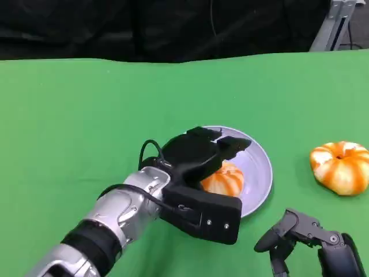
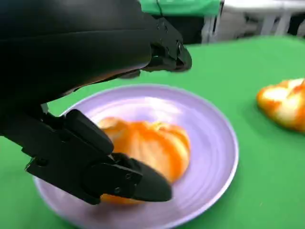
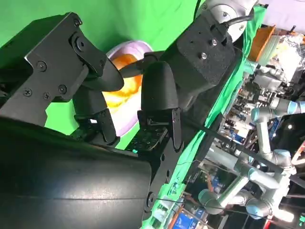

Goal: Grasp the bread from the table and place it into the plate.

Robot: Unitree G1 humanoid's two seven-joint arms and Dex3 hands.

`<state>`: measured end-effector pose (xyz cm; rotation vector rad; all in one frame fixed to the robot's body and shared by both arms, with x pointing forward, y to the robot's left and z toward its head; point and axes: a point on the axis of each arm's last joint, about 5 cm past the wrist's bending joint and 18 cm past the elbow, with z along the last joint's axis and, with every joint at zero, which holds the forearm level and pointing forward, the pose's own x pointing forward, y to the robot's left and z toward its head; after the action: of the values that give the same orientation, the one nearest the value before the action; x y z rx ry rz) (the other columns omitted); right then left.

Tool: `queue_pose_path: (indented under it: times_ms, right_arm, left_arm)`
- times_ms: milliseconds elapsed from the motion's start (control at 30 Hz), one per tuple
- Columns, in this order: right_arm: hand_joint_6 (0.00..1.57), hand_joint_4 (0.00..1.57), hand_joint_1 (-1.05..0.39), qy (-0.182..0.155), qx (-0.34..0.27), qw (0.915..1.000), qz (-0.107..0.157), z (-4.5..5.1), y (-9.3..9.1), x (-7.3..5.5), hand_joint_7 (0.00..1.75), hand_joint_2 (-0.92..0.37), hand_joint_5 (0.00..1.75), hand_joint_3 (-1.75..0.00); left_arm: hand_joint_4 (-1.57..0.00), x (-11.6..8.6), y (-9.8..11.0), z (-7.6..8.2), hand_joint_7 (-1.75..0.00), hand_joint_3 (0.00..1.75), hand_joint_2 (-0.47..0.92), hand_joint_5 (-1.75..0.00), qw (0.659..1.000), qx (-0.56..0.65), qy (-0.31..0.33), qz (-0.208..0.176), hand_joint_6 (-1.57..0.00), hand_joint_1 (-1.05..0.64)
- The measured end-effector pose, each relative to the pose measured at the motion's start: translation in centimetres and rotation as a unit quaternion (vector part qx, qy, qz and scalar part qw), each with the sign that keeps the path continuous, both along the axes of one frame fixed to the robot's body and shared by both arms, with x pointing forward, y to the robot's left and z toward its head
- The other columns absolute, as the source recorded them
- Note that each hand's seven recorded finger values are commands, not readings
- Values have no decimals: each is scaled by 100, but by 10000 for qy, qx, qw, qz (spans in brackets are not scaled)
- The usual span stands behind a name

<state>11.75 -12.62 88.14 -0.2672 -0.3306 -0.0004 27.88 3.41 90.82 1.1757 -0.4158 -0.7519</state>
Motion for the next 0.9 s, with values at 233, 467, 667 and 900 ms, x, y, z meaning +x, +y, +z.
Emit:
queue_pose_path:
  times_ms: [233,467,667,900]
  right_arm:
    - [83,77,6,-13,0,10000,1,3,0,5,124,-30,159,-135]
    - [83,76,6,-18,28,10000,0,3,-1,14,125,-29,159,-137]
    - [83,76,6,-12,47,10000,-3,1,-1,19,125,-29,160,-137]
    - [83,77,6,-17,45,10000,14,2,1,21,125,-29,159,-136]
  left_arm:
    - [-3,-25,94,22,-3,46,92,-2,9999,-4,135,27,-6,-89]
    - [-14,-88,447,153,-6,31,92,-10,9950,-937,287,168,-16,-77]
    - [-33,-248,848,199,-10,19,92,-26,9776,-2023,513,286,-28,-68]
    - [-48,-483,1164,144,-33,2,91,-94,9501,-3032,560,464,-72,-33]
